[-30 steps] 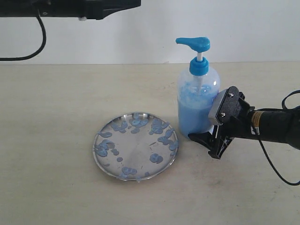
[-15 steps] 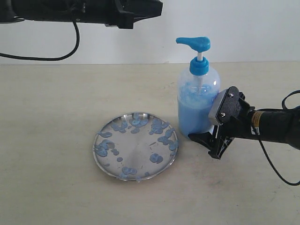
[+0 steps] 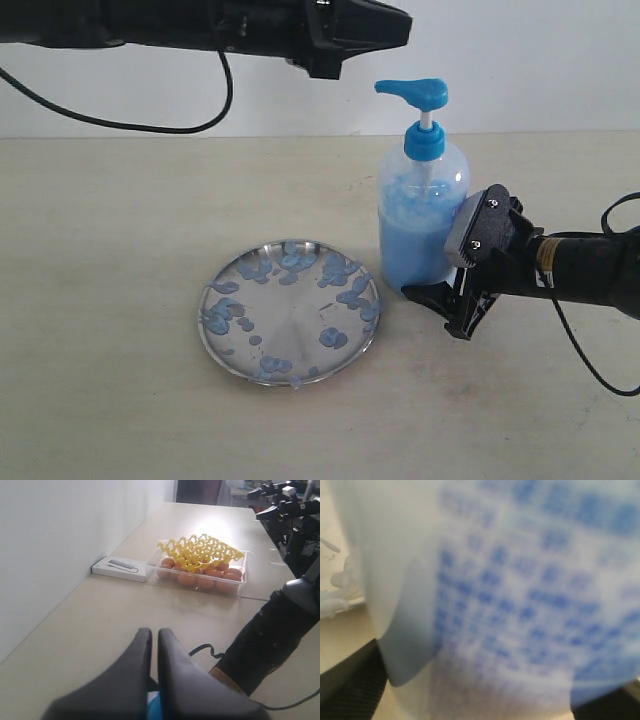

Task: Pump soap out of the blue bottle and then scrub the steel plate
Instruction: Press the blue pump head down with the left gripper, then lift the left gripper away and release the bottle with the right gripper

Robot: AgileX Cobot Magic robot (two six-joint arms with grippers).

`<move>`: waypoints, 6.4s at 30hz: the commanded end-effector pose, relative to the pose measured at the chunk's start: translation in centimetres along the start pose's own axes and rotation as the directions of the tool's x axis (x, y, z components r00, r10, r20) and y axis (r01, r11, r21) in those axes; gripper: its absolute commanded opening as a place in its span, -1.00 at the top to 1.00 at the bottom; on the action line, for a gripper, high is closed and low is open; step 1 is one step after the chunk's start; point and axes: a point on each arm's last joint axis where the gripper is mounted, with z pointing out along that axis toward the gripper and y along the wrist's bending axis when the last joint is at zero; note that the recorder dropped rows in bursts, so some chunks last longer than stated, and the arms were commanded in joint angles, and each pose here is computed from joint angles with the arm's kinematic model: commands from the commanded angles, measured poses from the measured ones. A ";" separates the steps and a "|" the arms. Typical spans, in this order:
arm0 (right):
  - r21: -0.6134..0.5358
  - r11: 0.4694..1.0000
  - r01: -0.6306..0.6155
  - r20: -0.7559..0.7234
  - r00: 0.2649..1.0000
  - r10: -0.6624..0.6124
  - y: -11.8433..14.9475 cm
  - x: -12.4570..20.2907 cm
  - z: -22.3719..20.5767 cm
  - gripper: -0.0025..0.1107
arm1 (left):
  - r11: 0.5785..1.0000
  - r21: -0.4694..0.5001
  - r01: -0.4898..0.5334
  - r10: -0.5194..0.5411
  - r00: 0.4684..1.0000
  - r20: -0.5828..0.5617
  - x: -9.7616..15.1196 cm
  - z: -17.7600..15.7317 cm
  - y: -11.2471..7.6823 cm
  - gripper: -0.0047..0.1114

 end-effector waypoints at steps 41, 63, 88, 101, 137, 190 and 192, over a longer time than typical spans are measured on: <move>-0.016 1.000 0.022 -0.021 1.000 -0.022 0.3 0.3 -0.1 0.96 | 0.988 0.108 0.113 -0.076 0.950 -0.302 6.1 4.5 -1.3 0.84; -0.016 1.000 0.023 0.000 1.000 -0.023 0.3 0.1 -0.1 0.96 | 0.986 0.166 0.032 0.010 0.969 -0.248 1.2 2.3 -3.2 0.84; -0.013 0.998 0.053 -0.002 0.999 -0.053 0.3 0.1 -0.1 0.96 | 0.992 -0.069 -0.109 0.096 0.980 -0.173 -1.4 1.6 -1.7 0.84; 0.003 0.998 0.070 -0.002 0.998 -0.070 0.1 0.1 -0.1 0.96 | 0.996 0.035 -0.077 0.082 0.984 -0.156 -1.4 1.6 -2.7 0.84; 0.005 0.998 0.060 0.013 0.998 -0.060 0.1 0.0 -0.1 0.96 | 0.998 0.046 0.033 -0.018 0.953 -0.304 3.2 3.1 -1.5 0.84; 0.157 0.963 -0.219 0.097 0.974 0.205 -1.4 -0.4 -0.2 -0.87 | 0.945 -0.264 -0.196 0.205 0.979 0.006 -4.8 -4.5 -6.8 0.84; 0.157 0.963 -0.219 0.097 0.974 0.205 -1.4 -0.4 -0.2 -0.87 | 0.936 -0.295 -0.191 0.194 0.981 -0.020 -4.4 -5.2 -7.2 0.84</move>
